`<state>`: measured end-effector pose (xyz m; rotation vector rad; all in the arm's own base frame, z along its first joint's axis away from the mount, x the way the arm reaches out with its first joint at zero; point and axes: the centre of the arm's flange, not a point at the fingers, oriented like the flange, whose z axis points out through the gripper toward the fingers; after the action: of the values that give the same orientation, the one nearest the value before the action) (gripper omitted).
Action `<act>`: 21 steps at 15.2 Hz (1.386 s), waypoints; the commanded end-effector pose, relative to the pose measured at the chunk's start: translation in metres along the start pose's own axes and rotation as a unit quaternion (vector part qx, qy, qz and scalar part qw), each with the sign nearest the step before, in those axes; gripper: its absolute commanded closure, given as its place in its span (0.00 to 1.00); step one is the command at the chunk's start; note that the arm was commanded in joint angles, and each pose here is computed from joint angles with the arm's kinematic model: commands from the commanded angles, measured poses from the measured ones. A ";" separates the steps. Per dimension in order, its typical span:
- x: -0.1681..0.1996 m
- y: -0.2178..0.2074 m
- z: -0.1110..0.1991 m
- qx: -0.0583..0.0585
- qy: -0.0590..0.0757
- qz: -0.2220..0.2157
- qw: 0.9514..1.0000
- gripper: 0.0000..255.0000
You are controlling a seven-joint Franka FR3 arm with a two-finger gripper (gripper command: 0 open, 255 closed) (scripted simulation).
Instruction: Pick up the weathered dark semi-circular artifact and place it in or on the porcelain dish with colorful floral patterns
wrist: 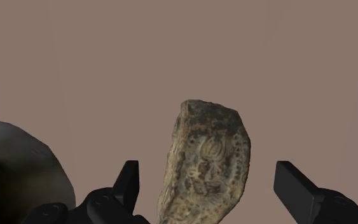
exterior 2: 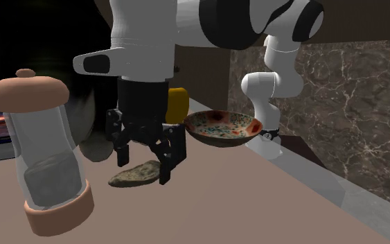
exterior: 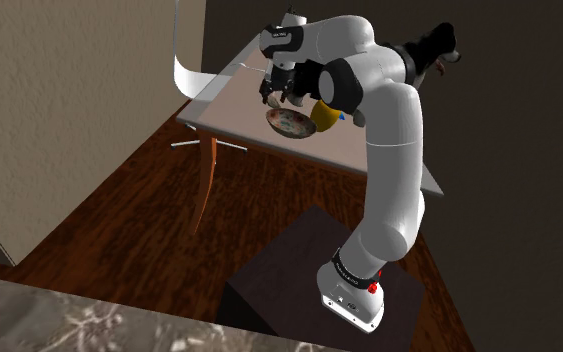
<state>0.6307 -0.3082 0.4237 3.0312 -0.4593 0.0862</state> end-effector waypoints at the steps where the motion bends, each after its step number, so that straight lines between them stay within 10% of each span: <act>1: 0.000 0.000 0.000 0.000 0.000 0.000 1.000 0.00; 2: 0.000 0.000 0.000 0.000 0.000 0.000 1.000 0.00; 3: 0.000 0.000 0.000 0.000 0.000 0.000 1.000 1.00; 21: 0.003 0.003 -0.047 0.000 0.000 0.000 1.000 1.00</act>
<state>0.6302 -0.3086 0.4655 3.0311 -0.4594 0.0869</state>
